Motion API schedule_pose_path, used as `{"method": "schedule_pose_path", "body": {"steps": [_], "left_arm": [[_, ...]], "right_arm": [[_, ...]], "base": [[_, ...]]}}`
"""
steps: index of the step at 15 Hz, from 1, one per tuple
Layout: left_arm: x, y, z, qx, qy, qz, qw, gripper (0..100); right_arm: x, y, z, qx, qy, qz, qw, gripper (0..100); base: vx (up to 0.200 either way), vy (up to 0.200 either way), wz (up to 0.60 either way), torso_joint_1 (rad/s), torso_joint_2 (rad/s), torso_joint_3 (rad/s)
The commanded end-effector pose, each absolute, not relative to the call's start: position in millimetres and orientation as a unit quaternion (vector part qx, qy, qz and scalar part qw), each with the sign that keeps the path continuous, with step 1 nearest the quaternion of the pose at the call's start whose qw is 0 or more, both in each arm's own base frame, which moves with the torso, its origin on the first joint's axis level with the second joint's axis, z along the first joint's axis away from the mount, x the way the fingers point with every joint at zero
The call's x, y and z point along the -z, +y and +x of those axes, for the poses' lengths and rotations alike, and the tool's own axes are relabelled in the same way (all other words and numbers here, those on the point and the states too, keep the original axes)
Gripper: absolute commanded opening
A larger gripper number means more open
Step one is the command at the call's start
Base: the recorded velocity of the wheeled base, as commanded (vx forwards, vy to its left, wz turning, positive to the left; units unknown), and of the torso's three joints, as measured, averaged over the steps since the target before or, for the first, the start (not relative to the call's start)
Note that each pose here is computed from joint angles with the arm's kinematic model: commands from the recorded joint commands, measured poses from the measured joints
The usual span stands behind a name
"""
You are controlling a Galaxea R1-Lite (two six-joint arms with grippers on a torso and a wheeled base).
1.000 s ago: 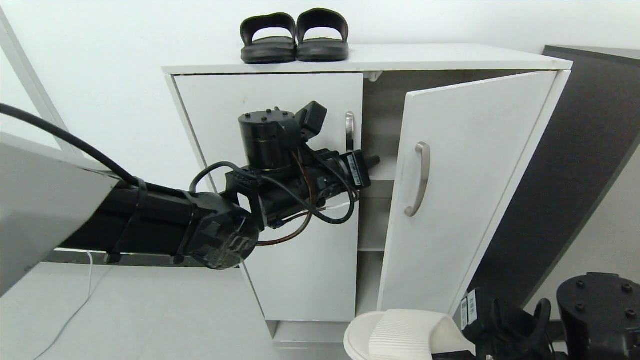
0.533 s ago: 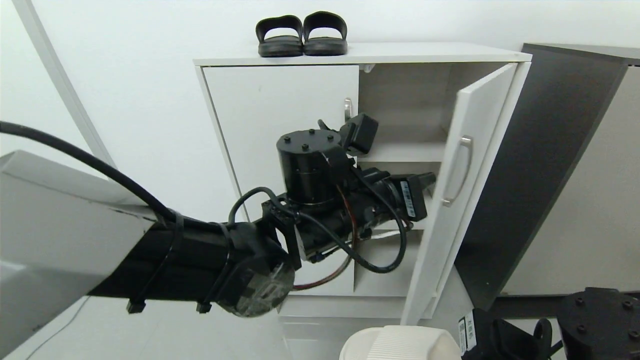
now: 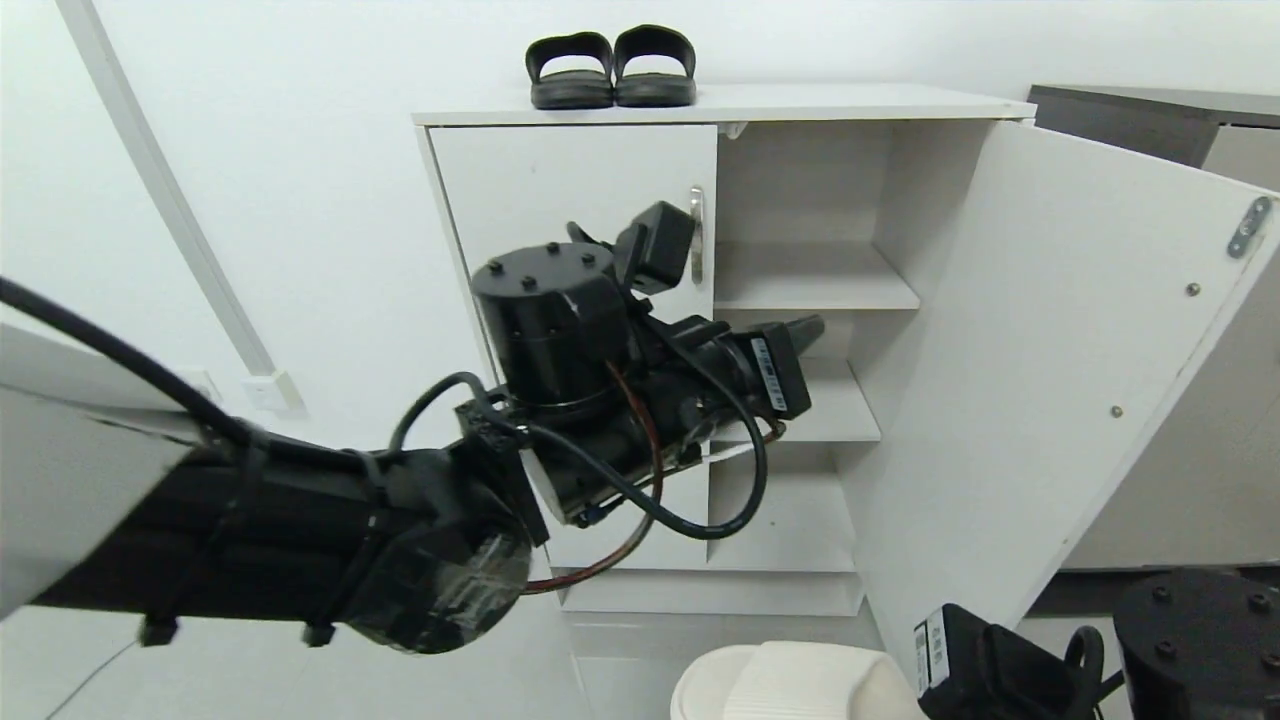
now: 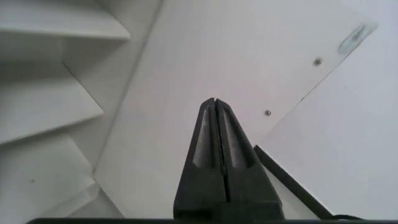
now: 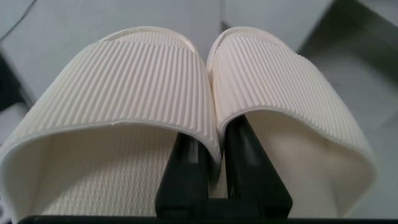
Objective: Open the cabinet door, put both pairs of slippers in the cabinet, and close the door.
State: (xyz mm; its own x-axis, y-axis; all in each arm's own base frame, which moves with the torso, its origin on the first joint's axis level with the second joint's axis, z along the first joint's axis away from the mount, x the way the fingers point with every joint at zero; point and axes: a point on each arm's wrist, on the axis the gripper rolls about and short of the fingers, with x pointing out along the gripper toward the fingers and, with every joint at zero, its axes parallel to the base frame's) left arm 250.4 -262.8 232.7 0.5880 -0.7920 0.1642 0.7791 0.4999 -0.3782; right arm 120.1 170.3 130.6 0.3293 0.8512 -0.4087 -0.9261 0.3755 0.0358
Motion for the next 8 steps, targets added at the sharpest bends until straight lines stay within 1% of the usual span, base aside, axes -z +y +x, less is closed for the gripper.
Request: {"method": "schedule_pose_path", "body": {"steps": [1,2,3,5,6,7,8], "left_arm": [[-265,-209,237,0.419,-0.024,-0.220,0.881,0],[-270,-191,230,0.405,-0.024,-0.218,0.887,0],[-276,-158,211,0.380,-0.017,-0.215,0.900,0],[-283,-109,174,0.340,-0.021,-0.204,0.918,0],[-285,-85,154,0.311,-0.022,-0.192,0.931,0],[-283,-71,139,0.292,-0.017,-0.182,0.939,0],[-276,-47,105,0.257,-0.011,-0.152,0.954,0]], "right_arm": [[-133,169,128,-0.527,0.180,-0.100,0.824,0],[-134,168,131,-0.513,0.177,-0.101,0.834,0],[-134,168,138,-0.477,0.179,-0.105,0.854,0],[-135,170,152,-0.407,0.184,-0.091,0.890,0],[-142,176,159,-0.377,0.181,-0.060,0.906,0],[-144,181,164,-0.358,0.183,-0.043,0.915,0],[-141,190,175,-0.307,0.189,-0.033,0.932,0]], "base": [[0.000,0.000,0.00,0.000,0.00,0.000],[0.000,0.000,0.00,0.000,0.00,0.000],[0.000,0.000,0.00,0.000,0.00,0.000],[0.000,0.000,0.00,0.000,0.00,0.000],[0.000,0.000,0.00,0.000,0.00,0.000],[0.000,0.000,0.00,0.000,0.00,0.000],[0.000,0.000,0.00,0.000,0.00,0.000]]}}
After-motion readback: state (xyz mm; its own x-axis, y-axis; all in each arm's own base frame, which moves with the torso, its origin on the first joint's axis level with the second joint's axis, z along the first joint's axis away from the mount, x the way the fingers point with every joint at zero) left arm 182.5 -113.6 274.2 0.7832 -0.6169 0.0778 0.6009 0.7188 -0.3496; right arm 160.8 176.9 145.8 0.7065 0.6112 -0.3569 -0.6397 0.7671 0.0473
